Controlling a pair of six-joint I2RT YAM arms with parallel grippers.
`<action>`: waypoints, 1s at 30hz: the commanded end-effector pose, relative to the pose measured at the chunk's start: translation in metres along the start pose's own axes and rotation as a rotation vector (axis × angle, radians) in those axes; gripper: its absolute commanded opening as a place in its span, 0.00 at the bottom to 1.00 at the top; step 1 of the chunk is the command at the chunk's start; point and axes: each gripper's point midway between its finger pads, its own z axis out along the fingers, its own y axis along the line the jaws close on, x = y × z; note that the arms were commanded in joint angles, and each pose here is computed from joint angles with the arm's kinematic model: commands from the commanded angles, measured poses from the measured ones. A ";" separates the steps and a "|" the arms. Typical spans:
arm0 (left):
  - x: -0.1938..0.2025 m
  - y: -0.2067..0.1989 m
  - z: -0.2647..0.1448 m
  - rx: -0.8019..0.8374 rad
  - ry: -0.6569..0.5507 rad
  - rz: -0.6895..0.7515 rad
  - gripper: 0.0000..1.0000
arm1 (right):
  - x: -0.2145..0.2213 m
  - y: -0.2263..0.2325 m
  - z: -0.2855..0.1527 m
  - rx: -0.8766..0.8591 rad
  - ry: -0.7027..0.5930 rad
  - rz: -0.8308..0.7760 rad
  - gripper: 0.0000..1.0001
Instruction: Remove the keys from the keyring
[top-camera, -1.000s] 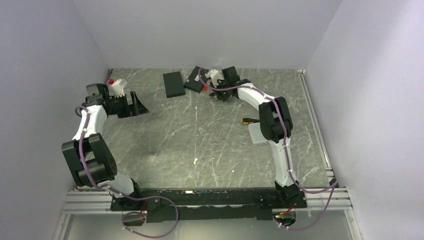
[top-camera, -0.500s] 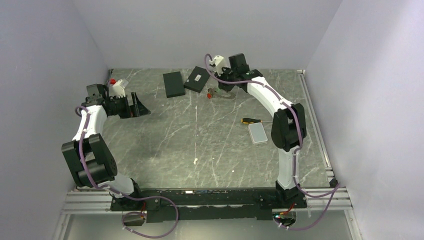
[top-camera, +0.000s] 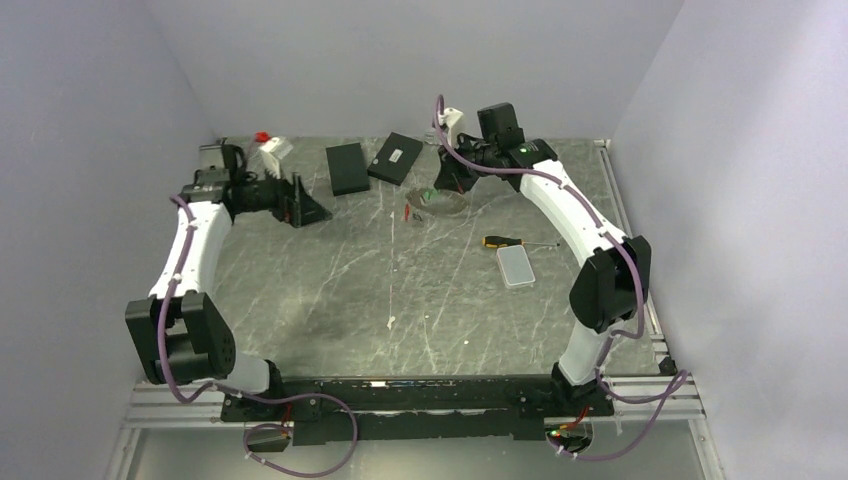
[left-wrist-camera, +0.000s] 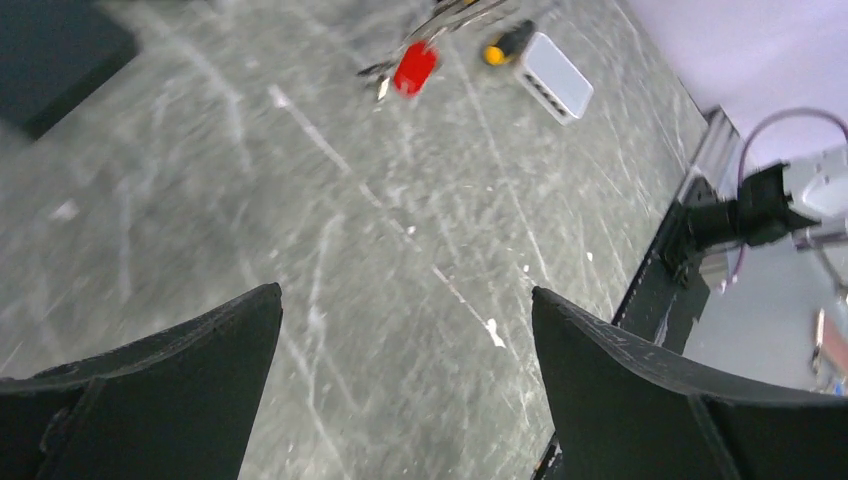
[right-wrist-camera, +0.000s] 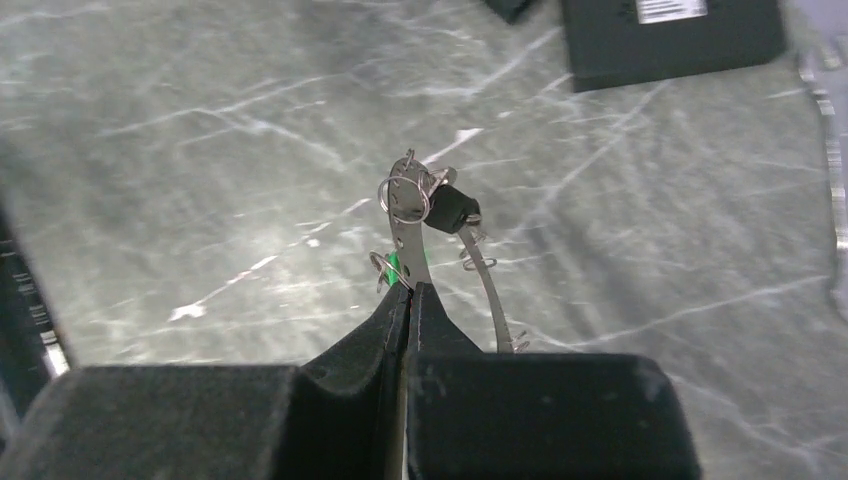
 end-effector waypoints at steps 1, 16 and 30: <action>-0.022 -0.055 0.024 0.114 -0.028 0.199 0.98 | -0.018 0.050 -0.019 -0.185 -0.074 0.074 0.00; 0.025 -0.106 0.101 0.337 0.094 0.472 0.89 | -0.004 0.121 -0.032 -0.431 -0.071 0.173 0.00; 0.062 -0.135 0.132 0.478 0.127 0.401 0.88 | -0.008 0.122 -0.026 -0.398 -0.091 0.196 0.00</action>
